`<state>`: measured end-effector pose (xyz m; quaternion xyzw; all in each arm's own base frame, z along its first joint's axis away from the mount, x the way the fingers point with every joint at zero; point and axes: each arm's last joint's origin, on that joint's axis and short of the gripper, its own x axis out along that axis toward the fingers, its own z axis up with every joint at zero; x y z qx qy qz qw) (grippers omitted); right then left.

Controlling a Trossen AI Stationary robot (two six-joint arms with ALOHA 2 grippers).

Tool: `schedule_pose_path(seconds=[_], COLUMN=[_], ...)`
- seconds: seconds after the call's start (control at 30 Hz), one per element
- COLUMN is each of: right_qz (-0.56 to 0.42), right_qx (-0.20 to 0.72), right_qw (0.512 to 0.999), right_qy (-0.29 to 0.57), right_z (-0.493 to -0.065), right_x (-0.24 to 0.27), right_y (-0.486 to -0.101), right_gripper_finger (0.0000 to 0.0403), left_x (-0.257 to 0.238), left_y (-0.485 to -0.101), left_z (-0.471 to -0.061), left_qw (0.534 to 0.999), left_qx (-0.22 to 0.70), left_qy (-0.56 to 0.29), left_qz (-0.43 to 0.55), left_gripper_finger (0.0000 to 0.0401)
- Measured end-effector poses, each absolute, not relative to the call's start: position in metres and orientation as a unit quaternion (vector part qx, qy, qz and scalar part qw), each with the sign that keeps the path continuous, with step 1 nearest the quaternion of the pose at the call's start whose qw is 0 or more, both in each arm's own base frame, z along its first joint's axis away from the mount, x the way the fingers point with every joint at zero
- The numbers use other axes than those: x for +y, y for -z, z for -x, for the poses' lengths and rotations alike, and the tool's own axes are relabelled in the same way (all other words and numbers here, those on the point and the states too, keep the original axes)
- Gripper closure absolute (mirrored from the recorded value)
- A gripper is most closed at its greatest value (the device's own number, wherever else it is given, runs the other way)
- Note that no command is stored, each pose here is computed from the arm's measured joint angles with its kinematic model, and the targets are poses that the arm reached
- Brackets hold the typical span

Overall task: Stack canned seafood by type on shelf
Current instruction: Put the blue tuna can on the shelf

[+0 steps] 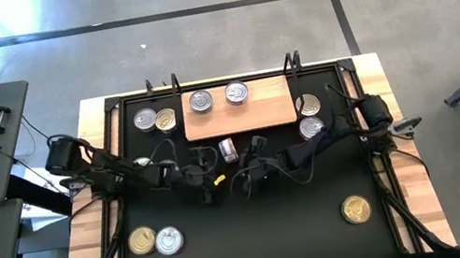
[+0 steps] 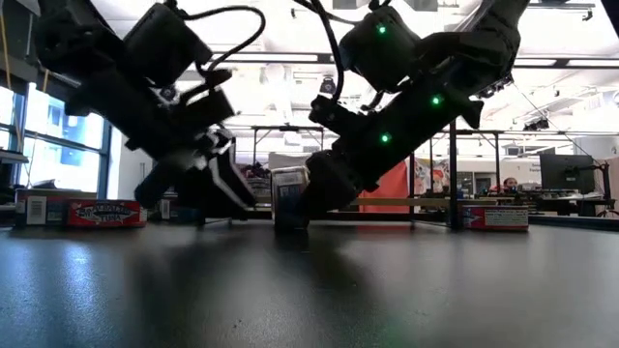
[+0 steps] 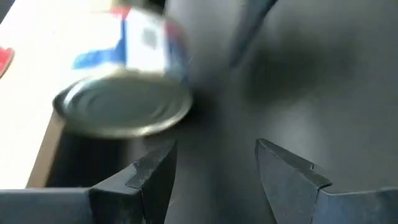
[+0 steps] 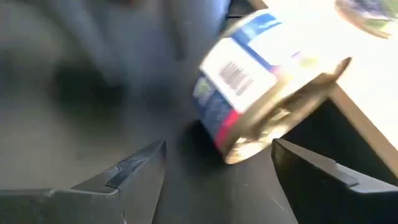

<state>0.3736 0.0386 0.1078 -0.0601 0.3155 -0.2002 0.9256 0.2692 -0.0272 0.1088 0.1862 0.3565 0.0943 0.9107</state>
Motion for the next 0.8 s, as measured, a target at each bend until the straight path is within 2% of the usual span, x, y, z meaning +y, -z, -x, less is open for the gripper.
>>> schedule_pose_path(seconds=[0.13,0.33,0.57,0.7,0.8], right_qz=[0.068,0.072,0.072,0.069,0.055], right_qx=[0.31,0.3,0.285,0.263,0.261], right_qw=[0.932,0.941,0.948,0.955,0.956], right_qy=[0.177,0.142,0.124,0.121,0.124], right_z=[-0.376,-0.377,-0.363,-0.353,-0.349], right_x=[0.036,0.042,0.073,0.088,0.089], right_y=[-0.109,-0.114,-0.147,-0.173,-0.179], right_gripper_finger=[0.0122,0.0122,0.0122,0.0122,0.0122], left_x=[-0.017,-0.018,-0.041,-0.051,-0.054], left_y=[-0.107,-0.109,-0.122,-0.13,-0.132], left_z=[-0.273,-0.282,-0.285,-0.284,-0.283], left_qw=[0.914,0.942,0.966,0.974,0.976], left_qx=[0.351,0.299,0.231,0.21,0.205], left_qy=[-0.102,-0.037,0.023,0.007,-0.018], left_qz=[-0.175,-0.15,-0.11,-0.091,-0.077], left_gripper_finger=[0.0193,0.0193,0.0193,0.0193,0.0193])
